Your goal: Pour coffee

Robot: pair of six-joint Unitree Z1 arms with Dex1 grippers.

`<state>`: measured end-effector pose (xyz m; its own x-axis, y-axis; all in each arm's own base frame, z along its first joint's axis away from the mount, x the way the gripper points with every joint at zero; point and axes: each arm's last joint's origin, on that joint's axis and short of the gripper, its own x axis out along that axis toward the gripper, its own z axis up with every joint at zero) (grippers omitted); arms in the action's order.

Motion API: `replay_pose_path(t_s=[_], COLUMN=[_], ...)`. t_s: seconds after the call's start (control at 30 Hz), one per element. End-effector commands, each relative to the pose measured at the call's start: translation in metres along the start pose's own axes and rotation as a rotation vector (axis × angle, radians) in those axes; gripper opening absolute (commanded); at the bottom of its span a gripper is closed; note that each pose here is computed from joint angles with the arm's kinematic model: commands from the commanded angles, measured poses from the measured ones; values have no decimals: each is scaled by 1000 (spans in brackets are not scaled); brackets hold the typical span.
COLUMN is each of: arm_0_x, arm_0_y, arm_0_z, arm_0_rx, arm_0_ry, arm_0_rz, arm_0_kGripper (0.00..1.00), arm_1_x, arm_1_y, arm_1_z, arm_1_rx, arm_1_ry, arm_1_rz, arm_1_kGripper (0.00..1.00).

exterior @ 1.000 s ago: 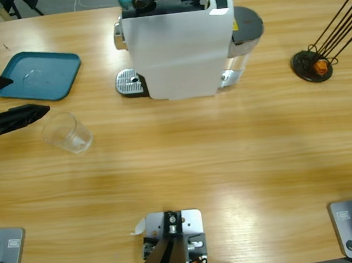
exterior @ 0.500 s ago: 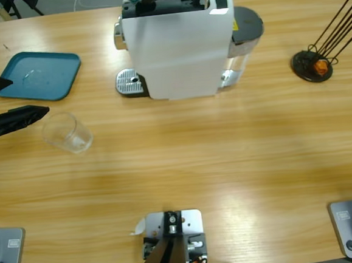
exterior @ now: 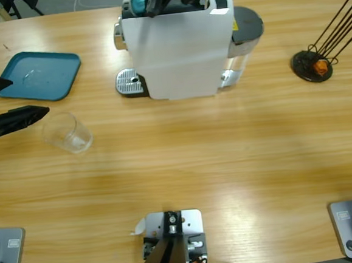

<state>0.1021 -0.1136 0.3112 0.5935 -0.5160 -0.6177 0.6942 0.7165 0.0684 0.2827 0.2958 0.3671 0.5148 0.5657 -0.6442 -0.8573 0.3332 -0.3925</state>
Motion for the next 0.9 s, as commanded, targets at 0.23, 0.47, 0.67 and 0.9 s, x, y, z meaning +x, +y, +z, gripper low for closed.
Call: replay_pose_path(t_s=[0.23,0.47,0.67,0.9], arm_0_x=[0,2,2,0], arm_0_y=[-1,-1,-1,-1], arm_0_z=[-16,-18,-16,-13], arm_0_rx=[-12,-16,-17,-19], arm_0_ry=[27,36,33,15], arm_0_rz=[-3,-4,-4,-5], arm_0_kGripper=[1000,1000,1000,1000], arm_1_x=[16,0,-17,-60], arm_1_y=[6,7,10,31], arm_1_z=[-20,-21,-9,14], arm_1_rx=[22,28,30,91], arm_1_ry=[65,39,-18,-169], arm_1_rz=[-47,-83,-90,-4], arm_1_kGripper=[947,952,792,0])
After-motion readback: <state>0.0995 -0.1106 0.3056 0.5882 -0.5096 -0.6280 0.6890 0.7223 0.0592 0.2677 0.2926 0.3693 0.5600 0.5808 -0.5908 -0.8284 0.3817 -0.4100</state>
